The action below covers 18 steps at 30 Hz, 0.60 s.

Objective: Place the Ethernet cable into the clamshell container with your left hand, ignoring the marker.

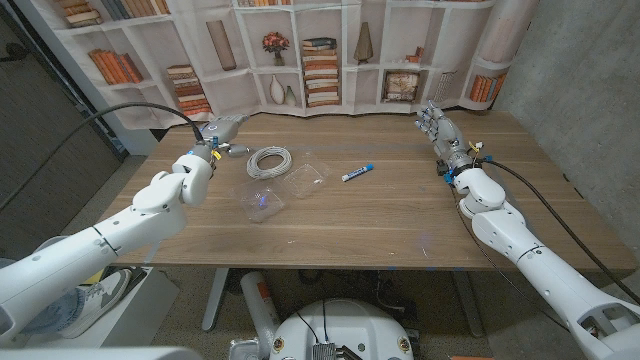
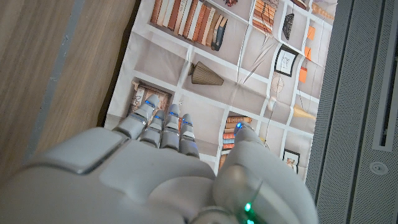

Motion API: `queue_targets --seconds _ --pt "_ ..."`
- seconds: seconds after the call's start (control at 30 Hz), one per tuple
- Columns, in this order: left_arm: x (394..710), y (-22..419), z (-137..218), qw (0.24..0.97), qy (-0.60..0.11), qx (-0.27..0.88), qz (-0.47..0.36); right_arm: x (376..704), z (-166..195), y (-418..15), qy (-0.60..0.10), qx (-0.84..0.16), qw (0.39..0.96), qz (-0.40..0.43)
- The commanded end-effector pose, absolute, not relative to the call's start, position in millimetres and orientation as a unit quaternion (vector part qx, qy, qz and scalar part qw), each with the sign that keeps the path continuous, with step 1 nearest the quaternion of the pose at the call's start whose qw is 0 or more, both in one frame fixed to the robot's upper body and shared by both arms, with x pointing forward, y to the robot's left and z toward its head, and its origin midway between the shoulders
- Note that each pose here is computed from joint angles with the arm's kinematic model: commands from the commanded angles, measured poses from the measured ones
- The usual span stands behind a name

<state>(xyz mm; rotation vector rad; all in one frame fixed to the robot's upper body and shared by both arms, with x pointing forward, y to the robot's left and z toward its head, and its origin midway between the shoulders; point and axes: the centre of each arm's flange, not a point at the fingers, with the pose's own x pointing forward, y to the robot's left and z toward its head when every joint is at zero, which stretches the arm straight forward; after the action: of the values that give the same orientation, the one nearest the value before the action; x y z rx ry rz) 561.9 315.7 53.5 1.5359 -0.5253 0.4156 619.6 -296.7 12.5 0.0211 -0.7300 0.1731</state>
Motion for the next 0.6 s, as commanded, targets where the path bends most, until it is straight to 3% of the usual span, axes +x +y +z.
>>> queue_targets --seconds 0.03,0.6 --pt "569.3 311.4 57.4 0.629 -0.194 0.729 0.188 615.2 8.0 -302.2 -0.360 0.023 0.929 0.079" --pt "573.6 297.7 54.8 0.567 -0.167 0.787 0.175 610.2 9.0 -305.6 -0.367 0.029 0.927 0.071"
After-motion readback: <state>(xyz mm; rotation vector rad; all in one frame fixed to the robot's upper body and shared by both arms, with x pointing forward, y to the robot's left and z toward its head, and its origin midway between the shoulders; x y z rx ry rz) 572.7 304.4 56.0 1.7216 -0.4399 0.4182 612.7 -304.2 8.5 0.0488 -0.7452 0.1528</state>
